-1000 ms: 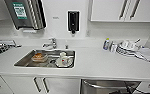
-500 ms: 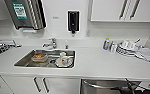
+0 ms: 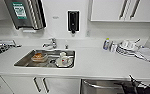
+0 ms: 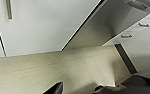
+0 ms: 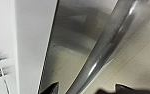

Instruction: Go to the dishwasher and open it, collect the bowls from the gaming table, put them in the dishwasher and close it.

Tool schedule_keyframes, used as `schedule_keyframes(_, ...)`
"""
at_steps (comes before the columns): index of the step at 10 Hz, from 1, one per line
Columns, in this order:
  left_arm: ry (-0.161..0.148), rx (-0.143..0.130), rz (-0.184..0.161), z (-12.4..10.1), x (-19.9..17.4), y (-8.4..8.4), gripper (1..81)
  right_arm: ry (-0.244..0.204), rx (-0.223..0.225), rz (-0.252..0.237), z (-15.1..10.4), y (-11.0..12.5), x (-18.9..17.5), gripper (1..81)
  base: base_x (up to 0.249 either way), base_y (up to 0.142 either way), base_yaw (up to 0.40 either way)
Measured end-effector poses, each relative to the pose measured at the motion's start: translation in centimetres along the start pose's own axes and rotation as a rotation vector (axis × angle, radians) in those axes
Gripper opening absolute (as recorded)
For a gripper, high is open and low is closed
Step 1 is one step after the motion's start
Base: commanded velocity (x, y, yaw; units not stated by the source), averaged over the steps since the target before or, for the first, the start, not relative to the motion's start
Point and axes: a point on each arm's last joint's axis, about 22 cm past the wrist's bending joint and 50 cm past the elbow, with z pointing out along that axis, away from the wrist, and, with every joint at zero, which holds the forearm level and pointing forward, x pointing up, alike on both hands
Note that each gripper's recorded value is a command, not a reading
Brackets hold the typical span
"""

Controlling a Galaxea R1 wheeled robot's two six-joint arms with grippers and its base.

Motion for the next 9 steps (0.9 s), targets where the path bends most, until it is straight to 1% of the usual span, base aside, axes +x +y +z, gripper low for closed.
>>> schedule_keyframes(1, 0.0, -0.001, 0.0, 0.3, 0.0, -0.1, 81.1, 0.016, -0.001, 0.016, 0.2, 0.0, 0.9, 81.1, 0.0, 0.0, 0.0)
schedule_keyframes(2, 0.0, -0.008, 0.001, 0.5, 0.0, 0.2, 81.1, 0.017, -0.01, 0.048, 0.8, 0.1, 1.1, 81.1, 0.0, 0.0, 0.0)
schedule_keyframes(3, 0.0, -0.009, 0.0, 0.6, 0.0, 0.2, 81.1, 0.01, -0.043, 0.089, 1.3, 0.9, 1.4, 81.1, 0.0, 0.0, 0.0)
schedule_keyframes(5, 0.0, -0.008, 0.0, 0.6, 0.1, 0.2, 81.1, 0.025, -0.111, 0.217, 0.9, 2.4, 2.9, 81.1, 0.0, 0.0, 0.0)
schedule_keyframes(6, 0.0, -0.008, 0.001, 0.6, 0.1, 0.2, 81.1, 0.03, -0.137, 0.268, 0.6, 2.6, 3.4, 81.1, 0.0, 0.0, 0.0)
schedule_keyframes(7, 0.0, -0.008, 0.0, 0.6, 0.1, 0.1, 81.1, 0.03, -0.153, 0.306, 0.3, 2.4, 3.7, 81.1, 0.0, 0.0, 0.0)
schedule_keyframes(8, 0.0, -0.008, 0.0, 0.6, 0.1, 0.1, 81.1, 0.036, -0.159, 0.333, 0.1, 2.2, 4.1, 81.1, 0.0, 0.0, 0.0)
schedule_keyframes(9, 0.0, -0.004, 0.0, 0.7, 0.0, -0.1, 81.1, 0.042, -0.172, 0.377, -0.1, 2.5, 4.3, 81.1, 0.0, 0.0, 0.0)
